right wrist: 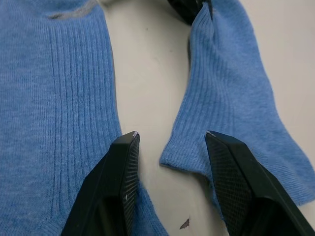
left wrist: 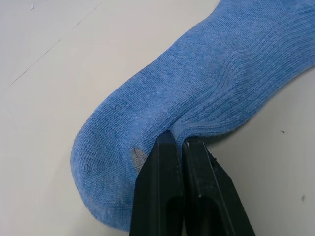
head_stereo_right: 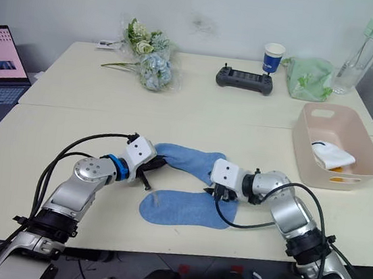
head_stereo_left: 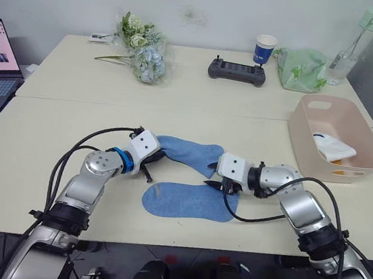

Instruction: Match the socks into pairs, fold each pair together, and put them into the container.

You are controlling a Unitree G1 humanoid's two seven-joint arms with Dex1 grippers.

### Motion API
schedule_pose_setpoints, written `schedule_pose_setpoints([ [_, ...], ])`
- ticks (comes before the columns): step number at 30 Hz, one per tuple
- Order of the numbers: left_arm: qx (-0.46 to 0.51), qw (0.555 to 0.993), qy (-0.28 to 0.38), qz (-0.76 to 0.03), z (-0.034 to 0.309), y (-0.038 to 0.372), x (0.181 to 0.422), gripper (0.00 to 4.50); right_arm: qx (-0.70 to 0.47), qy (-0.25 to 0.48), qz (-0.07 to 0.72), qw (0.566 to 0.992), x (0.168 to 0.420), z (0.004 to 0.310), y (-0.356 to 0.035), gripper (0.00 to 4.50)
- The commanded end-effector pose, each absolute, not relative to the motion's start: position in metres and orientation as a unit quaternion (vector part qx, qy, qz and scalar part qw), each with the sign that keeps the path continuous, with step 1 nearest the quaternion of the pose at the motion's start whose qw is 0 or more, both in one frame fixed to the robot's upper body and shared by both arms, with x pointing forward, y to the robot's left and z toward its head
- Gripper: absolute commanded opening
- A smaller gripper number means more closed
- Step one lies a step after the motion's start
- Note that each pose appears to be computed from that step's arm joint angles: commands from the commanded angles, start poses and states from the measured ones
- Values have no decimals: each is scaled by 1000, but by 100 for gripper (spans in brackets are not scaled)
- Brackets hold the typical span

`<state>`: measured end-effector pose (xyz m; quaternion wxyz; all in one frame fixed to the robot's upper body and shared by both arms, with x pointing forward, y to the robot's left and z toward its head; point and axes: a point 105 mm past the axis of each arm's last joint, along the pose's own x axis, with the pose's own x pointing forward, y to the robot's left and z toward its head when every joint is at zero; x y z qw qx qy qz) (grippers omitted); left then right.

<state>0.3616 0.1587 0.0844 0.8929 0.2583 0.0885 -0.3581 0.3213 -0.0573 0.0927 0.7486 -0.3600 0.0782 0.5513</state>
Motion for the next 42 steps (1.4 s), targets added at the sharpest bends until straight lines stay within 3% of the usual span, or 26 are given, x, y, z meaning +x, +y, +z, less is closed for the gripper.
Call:
schedule_pose_setpoints([
  [1, 261, 896, 99, -346, 83, 165, 363, 0, -390, 69, 546, 738, 326, 98, -55, 227],
  [2, 261, 896, 99, -346, 83, 165, 363, 0, -392, 78, 547, 736, 327, 96, -56, 227],
  [5, 262, 896, 99, -345, 83, 164, 363, 0, -398, 85, 540, 737, 330, 95, -59, 173],
  [10, 262, 896, 100, -345, 82, 165, 363, 0, -400, 93, 533, 740, 335, 96, -63, 2],
  [18, 261, 894, 79, -355, 91, 164, 359, 0, -348, 81, 520, 776, 343, 115, -68, 2],
  [26, 295, 845, 28, -445, 129, 157, 320, 0, -247, 34, 564, 787, 328, 165, -70, 2],
  [30, 301, 803, 50, -512, 142, 155, 287, 0, -203, 63, 621, 754, 300, 182, -81, 2],
  [35, 287, 760, 86, -577, 152, 149, 248, 0, -150, 139, 703, 681, 251, 189, -94, 2],
  [40, 203, 708, 171, -655, 153, 143, 196, 0, -77, 210, 752, 620, 207, 189, -99, 2],
  [42, 205, 695, 191, -662, 147, 145, 188, 0, -59, 226, 754, 614, 199, 182, -98, 2],
])
